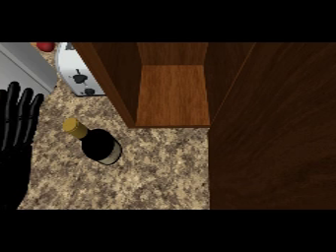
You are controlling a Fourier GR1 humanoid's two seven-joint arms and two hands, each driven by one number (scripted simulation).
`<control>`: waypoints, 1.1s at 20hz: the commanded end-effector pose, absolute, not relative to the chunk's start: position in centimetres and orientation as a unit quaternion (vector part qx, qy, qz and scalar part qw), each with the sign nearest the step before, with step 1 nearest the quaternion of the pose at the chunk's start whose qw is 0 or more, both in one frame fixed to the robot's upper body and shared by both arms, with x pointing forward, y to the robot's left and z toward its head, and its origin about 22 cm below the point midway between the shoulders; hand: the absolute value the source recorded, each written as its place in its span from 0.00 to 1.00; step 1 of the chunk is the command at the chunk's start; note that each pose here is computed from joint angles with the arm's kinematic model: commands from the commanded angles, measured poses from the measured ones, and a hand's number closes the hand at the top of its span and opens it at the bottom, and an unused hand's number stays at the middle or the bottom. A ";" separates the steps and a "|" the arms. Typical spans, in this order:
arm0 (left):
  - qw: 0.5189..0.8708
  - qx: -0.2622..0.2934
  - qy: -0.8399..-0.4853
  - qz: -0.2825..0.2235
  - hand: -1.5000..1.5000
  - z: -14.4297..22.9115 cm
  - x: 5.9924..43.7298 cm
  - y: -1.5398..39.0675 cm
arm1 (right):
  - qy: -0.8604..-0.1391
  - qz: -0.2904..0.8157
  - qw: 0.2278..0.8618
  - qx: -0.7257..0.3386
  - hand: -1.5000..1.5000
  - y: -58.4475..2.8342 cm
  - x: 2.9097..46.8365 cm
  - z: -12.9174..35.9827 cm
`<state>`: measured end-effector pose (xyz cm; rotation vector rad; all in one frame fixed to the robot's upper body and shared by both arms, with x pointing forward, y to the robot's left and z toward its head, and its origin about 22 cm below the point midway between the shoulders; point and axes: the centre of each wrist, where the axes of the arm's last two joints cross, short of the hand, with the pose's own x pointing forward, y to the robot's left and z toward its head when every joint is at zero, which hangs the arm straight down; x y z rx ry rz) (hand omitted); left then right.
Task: Pick up the wine, place it into the cabinet and close the cabinet
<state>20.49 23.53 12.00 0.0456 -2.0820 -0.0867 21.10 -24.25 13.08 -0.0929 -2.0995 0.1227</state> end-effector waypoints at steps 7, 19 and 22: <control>0.568 -0.074 -0.813 0.110 0.00 11.0 21.8 22.2 | -0.821 0.096 0.549 0.122 0.00 -22.1 17.7 11.7; 0.584 -0.093 -0.793 0.146 0.00 18.1 17.7 21.9 | -0.805 0.095 0.566 0.147 0.00 -22.3 10.8 18.4; 0.579 -0.085 -0.793 0.169 0.00 19.1 16.9 21.0 | -0.799 0.106 0.570 0.158 0.00 -22.4 9.8 18.8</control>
